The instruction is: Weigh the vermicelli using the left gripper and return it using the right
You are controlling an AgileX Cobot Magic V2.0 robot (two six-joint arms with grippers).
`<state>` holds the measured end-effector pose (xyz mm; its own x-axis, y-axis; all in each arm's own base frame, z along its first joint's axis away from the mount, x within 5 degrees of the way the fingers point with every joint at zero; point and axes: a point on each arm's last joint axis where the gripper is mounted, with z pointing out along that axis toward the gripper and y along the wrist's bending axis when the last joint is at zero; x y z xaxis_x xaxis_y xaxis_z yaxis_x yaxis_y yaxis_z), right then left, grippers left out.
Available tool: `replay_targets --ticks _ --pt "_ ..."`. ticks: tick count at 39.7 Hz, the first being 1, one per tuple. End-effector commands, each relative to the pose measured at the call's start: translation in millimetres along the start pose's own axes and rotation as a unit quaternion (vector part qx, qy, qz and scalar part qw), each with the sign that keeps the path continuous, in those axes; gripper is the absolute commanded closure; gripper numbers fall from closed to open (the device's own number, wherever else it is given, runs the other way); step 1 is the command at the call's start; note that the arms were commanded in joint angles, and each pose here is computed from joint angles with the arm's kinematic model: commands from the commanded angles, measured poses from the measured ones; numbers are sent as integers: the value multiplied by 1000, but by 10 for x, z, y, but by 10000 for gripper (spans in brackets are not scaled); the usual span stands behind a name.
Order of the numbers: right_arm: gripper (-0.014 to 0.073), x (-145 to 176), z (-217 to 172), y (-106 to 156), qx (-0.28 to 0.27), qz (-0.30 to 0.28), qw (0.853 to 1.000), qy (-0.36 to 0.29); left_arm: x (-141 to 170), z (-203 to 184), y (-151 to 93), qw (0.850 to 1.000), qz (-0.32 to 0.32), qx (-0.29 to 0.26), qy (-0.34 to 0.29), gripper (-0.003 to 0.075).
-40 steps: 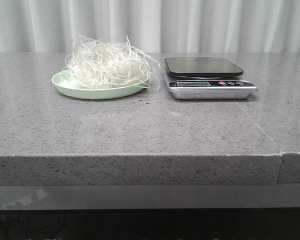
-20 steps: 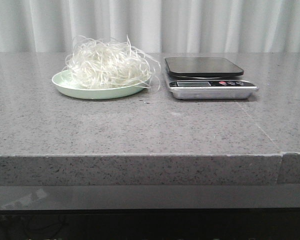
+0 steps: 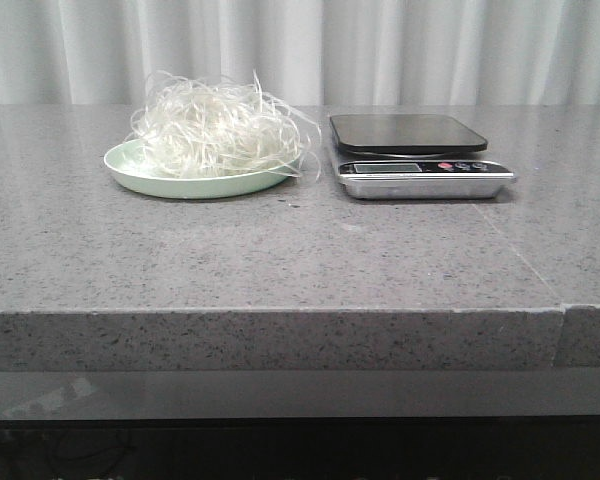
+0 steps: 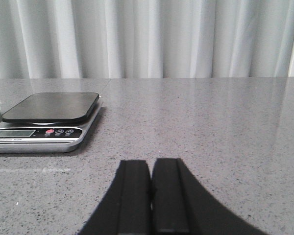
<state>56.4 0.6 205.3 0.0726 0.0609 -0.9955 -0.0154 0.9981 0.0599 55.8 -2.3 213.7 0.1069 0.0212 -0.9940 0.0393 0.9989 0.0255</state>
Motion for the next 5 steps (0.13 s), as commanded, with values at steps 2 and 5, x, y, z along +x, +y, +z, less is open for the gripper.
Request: replay_targets --ticks 2,5 --pt "438 -93 -18 4 -1 -6 999 -51 39 -15 2 999 -8 -3 -34 565" --pt "438 -93 -18 4 -1 -6 999 -51 39 -15 2 999 -8 -3 -34 565"
